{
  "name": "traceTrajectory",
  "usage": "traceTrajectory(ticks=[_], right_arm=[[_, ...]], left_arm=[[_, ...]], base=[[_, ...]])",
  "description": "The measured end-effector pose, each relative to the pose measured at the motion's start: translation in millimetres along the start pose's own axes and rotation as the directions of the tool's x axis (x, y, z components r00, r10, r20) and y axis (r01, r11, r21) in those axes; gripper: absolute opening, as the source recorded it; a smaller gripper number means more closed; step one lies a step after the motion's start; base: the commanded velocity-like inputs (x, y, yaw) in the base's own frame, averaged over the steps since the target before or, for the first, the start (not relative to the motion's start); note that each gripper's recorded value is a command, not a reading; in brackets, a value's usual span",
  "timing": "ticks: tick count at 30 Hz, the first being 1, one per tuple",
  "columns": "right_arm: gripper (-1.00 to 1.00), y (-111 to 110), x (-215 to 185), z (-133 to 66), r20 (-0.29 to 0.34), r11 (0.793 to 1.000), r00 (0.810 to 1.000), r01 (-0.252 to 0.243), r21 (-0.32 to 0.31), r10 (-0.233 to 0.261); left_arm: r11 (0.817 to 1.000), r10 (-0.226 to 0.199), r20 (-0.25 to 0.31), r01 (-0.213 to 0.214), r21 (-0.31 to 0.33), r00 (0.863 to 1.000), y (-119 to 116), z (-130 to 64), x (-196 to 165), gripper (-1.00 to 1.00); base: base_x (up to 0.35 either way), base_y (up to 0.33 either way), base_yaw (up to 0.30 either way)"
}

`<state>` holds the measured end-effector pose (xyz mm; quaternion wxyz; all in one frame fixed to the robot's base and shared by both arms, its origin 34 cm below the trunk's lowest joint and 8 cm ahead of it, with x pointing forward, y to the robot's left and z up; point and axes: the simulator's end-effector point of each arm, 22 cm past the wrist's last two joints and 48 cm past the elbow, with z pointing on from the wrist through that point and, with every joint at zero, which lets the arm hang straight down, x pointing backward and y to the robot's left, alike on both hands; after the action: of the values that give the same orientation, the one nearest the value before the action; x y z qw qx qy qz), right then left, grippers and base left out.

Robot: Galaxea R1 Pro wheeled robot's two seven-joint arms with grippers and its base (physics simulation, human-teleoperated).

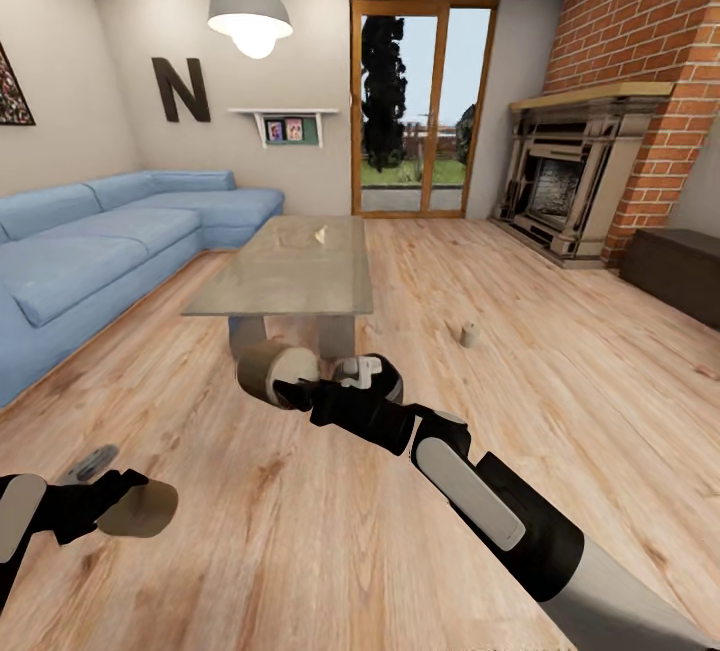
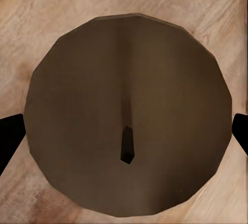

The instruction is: Place each of the two pumpkins and all three candles from the living room inside a cabinet in the living room (use any cabinet), then make sure every cabinet is closed, and position the cauldron so it is next to a table in the living room.

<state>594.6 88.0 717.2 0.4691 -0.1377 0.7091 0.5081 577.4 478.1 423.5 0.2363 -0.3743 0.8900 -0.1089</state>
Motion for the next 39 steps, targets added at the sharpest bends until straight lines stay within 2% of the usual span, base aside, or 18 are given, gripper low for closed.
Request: traceTrajectory(ticks=[24,39], right_arm=[[-1.00,9.4,-6.6,-3.0,0.010,1.000,1.000,0.022,-0.004,-0.022],[-1.00,16.3,-11.0,-5.0,0.017,0.999,0.999,0.034,-0.009,-0.034]], left_arm=[[1.000,0.004,0.014,-0.005,0.016,1.000,-6.4,-8.2,-3.8,-1.00],[1.000,0.003,0.024,-0.004,0.027,1.000,-9.6,-13.7,-7.0,-1.00]], base=[[-0.001,0.001,-0.250],[-0.151,-0.033,-0.250]])
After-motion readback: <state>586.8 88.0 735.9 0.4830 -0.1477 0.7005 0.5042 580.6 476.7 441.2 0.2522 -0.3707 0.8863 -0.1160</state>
